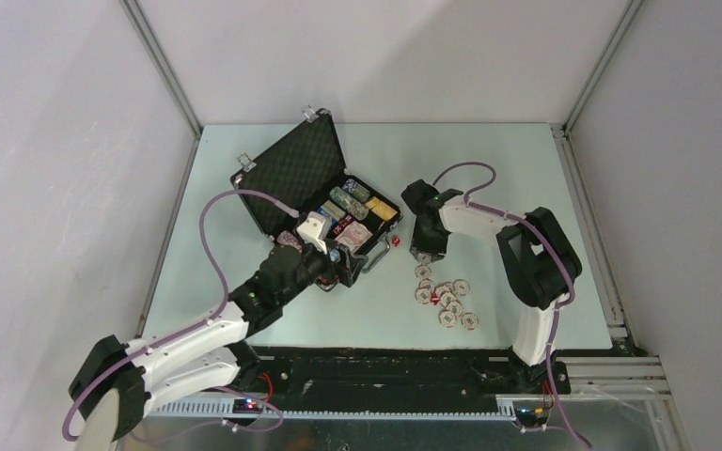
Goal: Pack up texas hold em set
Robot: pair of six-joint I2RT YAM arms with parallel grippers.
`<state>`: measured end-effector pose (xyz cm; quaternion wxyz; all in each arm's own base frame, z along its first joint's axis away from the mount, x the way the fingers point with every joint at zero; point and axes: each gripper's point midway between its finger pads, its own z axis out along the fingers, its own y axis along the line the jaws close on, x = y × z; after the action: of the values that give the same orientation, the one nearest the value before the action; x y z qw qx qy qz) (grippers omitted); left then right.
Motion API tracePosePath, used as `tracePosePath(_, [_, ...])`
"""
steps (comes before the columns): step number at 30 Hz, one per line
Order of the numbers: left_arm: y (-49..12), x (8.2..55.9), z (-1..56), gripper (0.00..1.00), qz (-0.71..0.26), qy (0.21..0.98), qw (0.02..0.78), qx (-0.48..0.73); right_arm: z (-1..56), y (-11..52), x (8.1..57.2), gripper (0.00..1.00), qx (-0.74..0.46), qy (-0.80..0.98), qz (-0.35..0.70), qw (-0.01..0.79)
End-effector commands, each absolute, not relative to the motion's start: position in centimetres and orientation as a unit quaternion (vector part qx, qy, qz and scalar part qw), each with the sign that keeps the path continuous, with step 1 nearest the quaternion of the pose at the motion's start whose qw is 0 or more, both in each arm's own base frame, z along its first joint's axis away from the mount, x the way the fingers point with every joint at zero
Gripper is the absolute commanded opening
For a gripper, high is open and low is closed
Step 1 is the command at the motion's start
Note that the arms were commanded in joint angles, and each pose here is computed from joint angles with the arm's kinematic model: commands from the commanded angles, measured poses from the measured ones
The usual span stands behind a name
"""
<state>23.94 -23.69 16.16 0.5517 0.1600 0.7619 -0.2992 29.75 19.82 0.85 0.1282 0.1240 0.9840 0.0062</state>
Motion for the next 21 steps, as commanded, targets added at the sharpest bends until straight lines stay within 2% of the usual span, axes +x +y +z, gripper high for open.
tracePosePath(1, [-23.9, 24.2, 16.8, 1.0, -0.301, 0.748, 0.567, 0.166, 1.6, 21.9, 29.9, 0.34, 0.123, 0.982, 0.063, 0.128])
tracePosePath(10, [-26.7, 23.8, 14.9, 1.0, -0.342, 0.766, 0.512, 0.184, 5.8, 24.4, 29.5, 0.34, 0.126, 0.972, 0.148, 0.131])
tracePosePath(11, [-26.8, 23.9, 15.0, 1.0, -0.342, 0.766, 0.512, 0.183, 5.9, 24.3, 29.5, 0.37, 0.128, 0.972, 0.145, 0.134])
tracePosePath(14, [-26.8, 24.0, 14.9, 1.0, -0.339, 0.768, 0.511, 0.182, 5.6, 23.3, 29.7, 0.7, 0.136, 0.973, 0.117, 0.144])
tracePosePath(18, [-26.4, 24.0, 15.0, 1.0, -0.333, 0.767, 0.517, 0.182, 4.0, 21.7, 30.0, 0.79, 0.13, 0.978, 0.055, 0.152])
tracePosePath(21, [-26.2, 24.1, 15.2, 1.0, -0.329, 0.766, 0.522, 0.179, 3.4, 21.5, 30.5, 0.81, 0.106, 0.981, 0.013, 0.159])
